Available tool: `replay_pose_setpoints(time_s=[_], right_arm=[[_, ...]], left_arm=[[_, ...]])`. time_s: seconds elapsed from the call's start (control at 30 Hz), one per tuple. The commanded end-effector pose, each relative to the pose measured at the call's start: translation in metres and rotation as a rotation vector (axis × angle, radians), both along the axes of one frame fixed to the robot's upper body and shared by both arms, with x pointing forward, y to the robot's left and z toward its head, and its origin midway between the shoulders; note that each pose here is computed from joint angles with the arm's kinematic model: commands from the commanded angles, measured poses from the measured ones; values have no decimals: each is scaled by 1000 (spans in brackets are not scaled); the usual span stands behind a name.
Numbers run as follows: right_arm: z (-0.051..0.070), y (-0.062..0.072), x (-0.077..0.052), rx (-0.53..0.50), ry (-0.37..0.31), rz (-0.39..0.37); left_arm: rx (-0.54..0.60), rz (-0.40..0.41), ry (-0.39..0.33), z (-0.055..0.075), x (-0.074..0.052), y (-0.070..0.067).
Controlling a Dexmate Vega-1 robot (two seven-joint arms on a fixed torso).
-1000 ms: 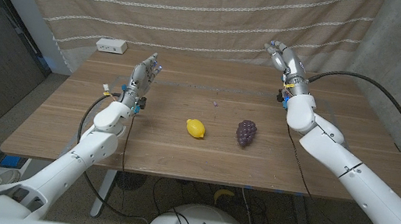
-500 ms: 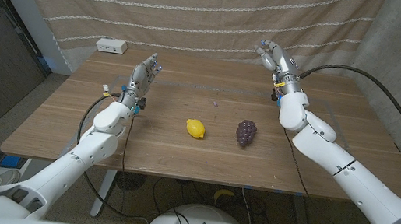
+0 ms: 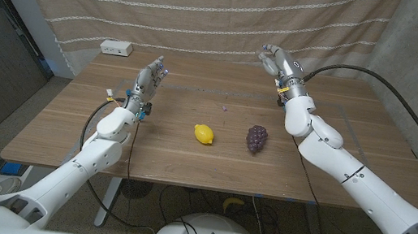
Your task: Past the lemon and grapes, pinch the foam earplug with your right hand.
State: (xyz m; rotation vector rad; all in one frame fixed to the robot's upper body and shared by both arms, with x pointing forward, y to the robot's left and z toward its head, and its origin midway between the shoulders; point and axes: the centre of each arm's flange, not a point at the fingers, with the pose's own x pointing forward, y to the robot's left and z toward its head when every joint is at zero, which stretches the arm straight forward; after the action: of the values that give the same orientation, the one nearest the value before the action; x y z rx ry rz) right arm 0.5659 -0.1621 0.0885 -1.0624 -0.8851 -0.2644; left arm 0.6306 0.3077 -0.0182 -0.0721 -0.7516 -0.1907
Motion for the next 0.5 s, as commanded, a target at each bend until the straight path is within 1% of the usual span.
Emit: replay_pose_setpoints(time_s=[0.03,0.3,0.5], right_arm=[[-7,15,3,-58,13,-32],[-12,23,6,-83,37,-20],[-16,28,9,-93,33,-30]], left_arm=[[-3,-4,3,-1,1,0],[-4,-4,9,-2,2,0],[-7,-1,10,-2,2,1]])
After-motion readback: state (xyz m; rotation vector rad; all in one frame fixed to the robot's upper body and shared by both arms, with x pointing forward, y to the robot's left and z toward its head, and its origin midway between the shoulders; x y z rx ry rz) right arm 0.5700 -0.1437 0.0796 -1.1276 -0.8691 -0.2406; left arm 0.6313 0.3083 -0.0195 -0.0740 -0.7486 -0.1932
